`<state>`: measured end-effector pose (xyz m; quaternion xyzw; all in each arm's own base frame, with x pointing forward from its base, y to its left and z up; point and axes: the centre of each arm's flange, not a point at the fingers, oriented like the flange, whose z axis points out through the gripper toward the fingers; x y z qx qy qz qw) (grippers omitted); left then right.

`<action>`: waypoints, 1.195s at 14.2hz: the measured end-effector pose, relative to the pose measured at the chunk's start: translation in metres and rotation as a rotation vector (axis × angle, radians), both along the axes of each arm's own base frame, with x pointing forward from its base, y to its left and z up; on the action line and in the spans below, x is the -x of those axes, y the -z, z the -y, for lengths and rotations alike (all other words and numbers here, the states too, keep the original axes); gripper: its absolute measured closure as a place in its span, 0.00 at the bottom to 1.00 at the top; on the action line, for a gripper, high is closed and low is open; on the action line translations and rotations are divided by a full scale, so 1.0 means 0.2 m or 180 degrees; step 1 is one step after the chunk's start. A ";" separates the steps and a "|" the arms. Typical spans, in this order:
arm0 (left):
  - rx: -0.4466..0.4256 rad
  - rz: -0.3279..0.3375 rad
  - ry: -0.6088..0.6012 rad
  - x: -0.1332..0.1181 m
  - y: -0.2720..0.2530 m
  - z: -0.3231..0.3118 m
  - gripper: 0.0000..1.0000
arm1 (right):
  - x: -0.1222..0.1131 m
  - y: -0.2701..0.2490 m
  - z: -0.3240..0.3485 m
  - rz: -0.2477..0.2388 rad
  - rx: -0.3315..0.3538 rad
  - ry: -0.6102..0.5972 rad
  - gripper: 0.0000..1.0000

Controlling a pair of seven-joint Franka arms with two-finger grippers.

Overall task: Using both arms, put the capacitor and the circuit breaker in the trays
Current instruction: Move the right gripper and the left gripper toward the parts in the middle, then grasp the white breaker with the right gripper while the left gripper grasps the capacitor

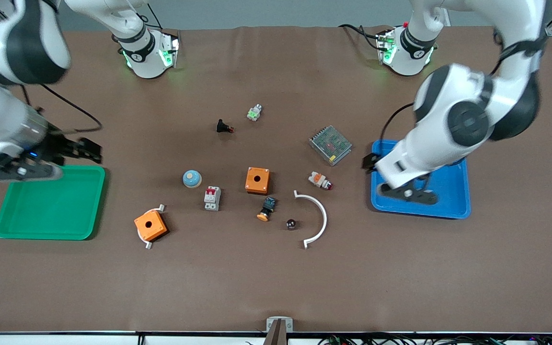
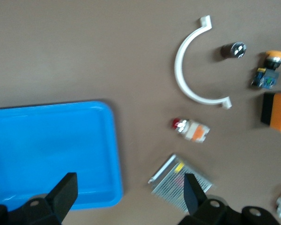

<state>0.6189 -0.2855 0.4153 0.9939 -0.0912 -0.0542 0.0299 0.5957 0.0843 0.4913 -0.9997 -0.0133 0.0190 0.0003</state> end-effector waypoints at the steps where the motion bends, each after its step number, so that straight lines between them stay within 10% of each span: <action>1: 0.0025 0.0042 -0.0021 -0.03 0.11 0.11 0.00 | -0.02 0.08 -0.10 -0.0019 0.0017 0.0043 0.00; 10: 0.0554 0.0816 -0.0395 -0.07 0.82 0.66 0.00 | -0.02 0.92 -0.98 0.0022 0.0046 0.0390 0.02; 17: 0.0577 0.0928 -0.0475 -0.03 1.09 0.81 0.02 | 0.00 1.28 -1.07 -0.0072 -0.0025 0.0439 0.10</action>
